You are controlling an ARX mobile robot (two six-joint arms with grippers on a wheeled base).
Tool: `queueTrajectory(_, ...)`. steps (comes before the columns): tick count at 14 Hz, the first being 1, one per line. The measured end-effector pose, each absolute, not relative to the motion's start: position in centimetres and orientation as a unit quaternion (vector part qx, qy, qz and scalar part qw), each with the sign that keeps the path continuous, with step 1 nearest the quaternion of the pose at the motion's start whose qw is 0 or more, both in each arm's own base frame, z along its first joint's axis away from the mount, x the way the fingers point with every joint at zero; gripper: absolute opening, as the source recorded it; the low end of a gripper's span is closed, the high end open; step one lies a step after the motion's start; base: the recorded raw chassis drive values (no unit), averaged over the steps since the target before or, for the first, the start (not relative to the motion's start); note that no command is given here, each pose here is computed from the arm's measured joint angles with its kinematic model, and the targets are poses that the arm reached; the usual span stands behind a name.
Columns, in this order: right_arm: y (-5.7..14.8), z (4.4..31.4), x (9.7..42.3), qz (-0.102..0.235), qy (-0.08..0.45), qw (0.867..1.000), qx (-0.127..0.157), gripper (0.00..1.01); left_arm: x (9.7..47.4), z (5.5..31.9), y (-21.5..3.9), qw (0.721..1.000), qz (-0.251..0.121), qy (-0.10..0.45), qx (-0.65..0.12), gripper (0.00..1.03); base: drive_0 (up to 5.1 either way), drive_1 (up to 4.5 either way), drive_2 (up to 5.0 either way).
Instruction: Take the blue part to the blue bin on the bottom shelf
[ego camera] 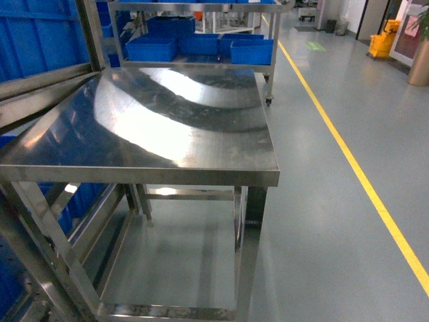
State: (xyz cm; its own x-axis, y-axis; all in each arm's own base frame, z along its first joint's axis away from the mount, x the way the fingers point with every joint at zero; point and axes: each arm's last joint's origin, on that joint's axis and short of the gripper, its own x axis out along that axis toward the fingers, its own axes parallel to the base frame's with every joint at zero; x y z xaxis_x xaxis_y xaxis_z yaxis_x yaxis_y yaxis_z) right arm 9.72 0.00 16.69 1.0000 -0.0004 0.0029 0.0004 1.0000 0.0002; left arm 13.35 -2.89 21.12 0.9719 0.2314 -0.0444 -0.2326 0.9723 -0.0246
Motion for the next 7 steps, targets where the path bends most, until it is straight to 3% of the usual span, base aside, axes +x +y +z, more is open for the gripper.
queueTrajectory(1, 0.0, 16.69, 9.72, 0.0, -0.001, 1.0, 0.0, 0.98, 13.35, 21.12, -2.89, 0.993, 0.117, 0.021, -0.015, 0.44, 0.0, 0.0, 0.0)
queueTrajectory(7, 0.0, 16.69, 9.72, 0.0, -0.002, 1.0, 0.0, 0.98, 13.34, 21.12, -2.93, 0.993, 0.115, 0.021, -0.015, 0.44, -4.6, 1.2, 3.5)
